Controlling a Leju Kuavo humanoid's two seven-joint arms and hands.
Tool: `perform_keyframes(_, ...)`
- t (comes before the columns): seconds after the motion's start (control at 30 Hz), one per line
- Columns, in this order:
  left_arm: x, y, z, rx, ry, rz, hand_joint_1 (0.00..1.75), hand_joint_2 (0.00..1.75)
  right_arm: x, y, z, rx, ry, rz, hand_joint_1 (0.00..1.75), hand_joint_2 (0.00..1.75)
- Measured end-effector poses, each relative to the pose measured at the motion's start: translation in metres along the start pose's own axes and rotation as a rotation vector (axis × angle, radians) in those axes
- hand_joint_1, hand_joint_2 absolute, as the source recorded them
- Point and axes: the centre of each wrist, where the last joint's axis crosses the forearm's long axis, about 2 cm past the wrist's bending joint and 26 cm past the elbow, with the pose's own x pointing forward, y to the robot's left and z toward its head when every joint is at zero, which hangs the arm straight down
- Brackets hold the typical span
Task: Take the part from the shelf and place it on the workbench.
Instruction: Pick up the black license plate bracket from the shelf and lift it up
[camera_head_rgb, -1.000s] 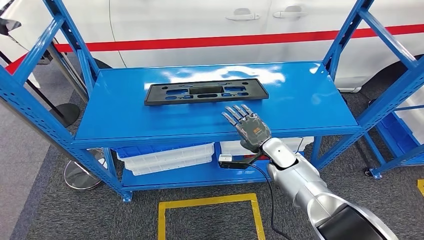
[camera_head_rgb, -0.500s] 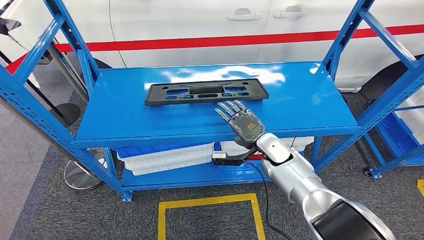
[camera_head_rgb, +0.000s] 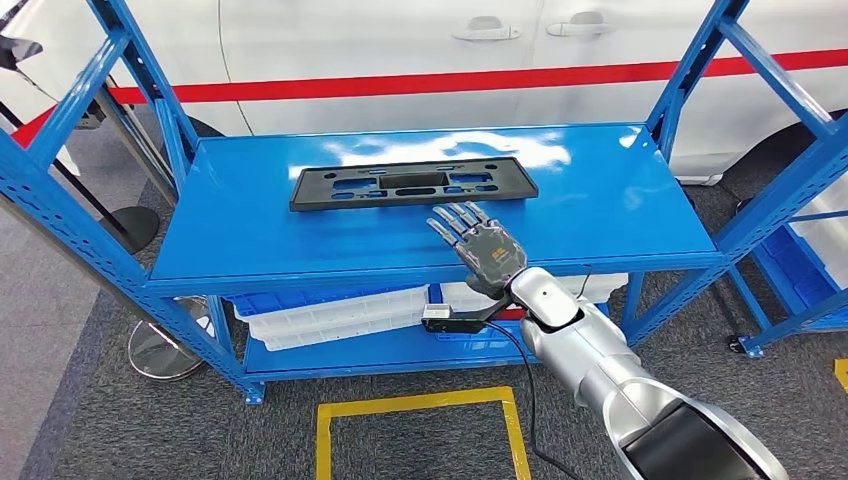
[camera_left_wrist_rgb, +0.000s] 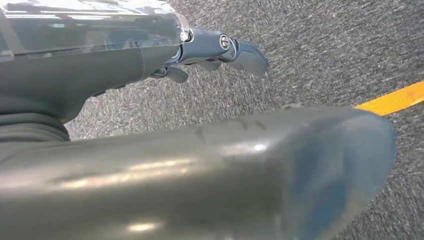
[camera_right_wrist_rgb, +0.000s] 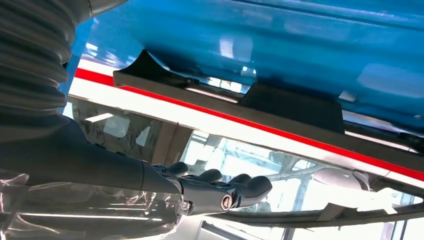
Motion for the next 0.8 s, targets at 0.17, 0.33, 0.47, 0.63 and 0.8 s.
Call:
perform_keyframes(0.17, -0.001, 0.001, 0.0, -0.023, -0.001, 0.045, 0.0, 0.0, 0.002, 0.002, 0.001, 0.008, -0.005, -0.013, 0.0, 1.75)
perform_keyframes(0.33, -0.004, 0.003, -0.001, -0.023, 0.016, 0.087, 0.0, 0.0, 0.007, 0.004, -0.001, 0.019, -0.018, -0.023, 0.0, 1.75)
perform_keyframes(0.47, -0.006, 0.003, 0.0, -0.023, 0.021, 0.087, 0.0, 0.0, 0.009, 0.004, -0.002, 0.028, -0.019, -0.03, 0.0, 1.75)
perform_keyframes(0.63, -0.012, 0.001, 0.002, -0.027, 0.031, 0.085, 0.0, 0.0, 0.012, 0.01, 0.003, 0.047, -0.018, -0.037, 0.0, 1.75)
perform_keyframes(0.8, -0.012, -0.002, 0.003, -0.034, 0.032, 0.087, 0.0, 0.0, 0.011, 0.007, 0.001, 0.034, -0.013, -0.036, 0.0, 1.75)
